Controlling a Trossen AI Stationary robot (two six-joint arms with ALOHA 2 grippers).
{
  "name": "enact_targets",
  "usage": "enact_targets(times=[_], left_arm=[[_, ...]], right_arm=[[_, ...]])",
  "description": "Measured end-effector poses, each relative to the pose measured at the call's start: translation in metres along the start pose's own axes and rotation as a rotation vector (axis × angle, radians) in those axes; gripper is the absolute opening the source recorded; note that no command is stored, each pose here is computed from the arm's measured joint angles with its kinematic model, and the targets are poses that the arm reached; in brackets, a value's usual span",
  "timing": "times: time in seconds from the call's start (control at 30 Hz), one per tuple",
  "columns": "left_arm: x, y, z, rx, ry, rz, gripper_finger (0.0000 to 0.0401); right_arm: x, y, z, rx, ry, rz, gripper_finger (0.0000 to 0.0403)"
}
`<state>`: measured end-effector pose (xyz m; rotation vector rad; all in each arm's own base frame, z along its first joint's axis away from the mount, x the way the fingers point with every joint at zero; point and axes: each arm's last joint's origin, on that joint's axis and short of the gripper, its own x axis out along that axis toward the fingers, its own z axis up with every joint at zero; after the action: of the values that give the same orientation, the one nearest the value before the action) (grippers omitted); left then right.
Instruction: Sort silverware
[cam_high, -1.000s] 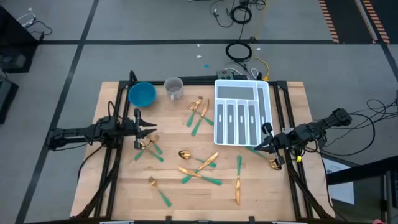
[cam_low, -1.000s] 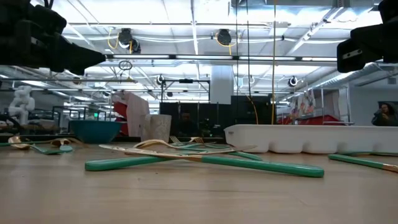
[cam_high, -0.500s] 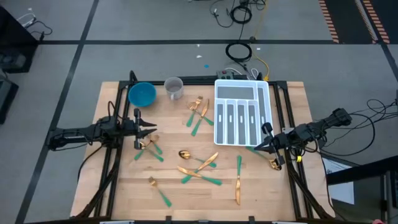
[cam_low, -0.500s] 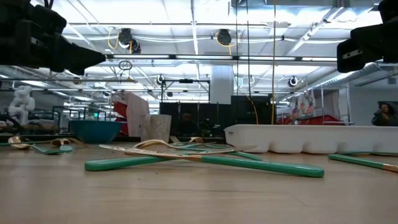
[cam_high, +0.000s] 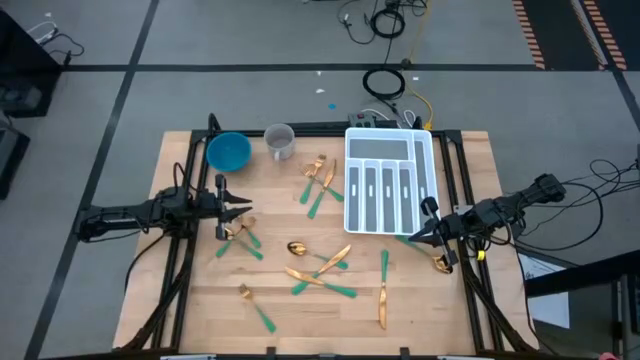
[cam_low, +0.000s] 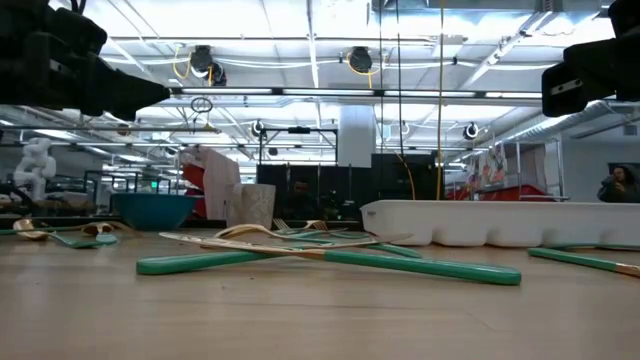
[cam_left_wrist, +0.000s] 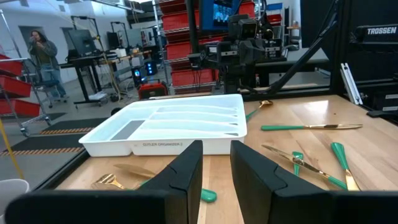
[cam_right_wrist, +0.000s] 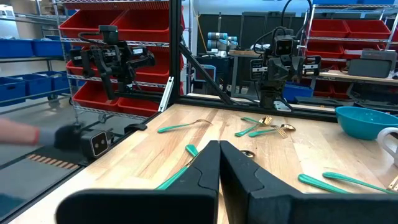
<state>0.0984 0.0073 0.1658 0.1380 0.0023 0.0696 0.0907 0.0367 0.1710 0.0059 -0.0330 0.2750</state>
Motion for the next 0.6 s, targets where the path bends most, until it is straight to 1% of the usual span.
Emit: enact_targets(times=[0.2,0.3,0.4,0.6], left_arm=[[0.0,0.0,0.0,0.0,0.0,0.0,0.009],[0.0,0.0,0.0,0.0,0.0,0.0,0.009],[0.0,0.0,0.0,0.0,0.0,0.0,0.009],[0.0,0.0,0.0,0.0,-0.002,0.0,0.009]], right_arm=[[0.0,0.0,0.0,-0.002,-0.003,-0.004,0.0],[0.0,-0.002,0.003,-0.032,-0.039,-0.067,0.0],[0.0,-0.002,0.01,-0.021,-0.11,-0.062,0.0],[-0.001,-0.002,0.014,-0.006,-0.151,-0.06,0.0]])
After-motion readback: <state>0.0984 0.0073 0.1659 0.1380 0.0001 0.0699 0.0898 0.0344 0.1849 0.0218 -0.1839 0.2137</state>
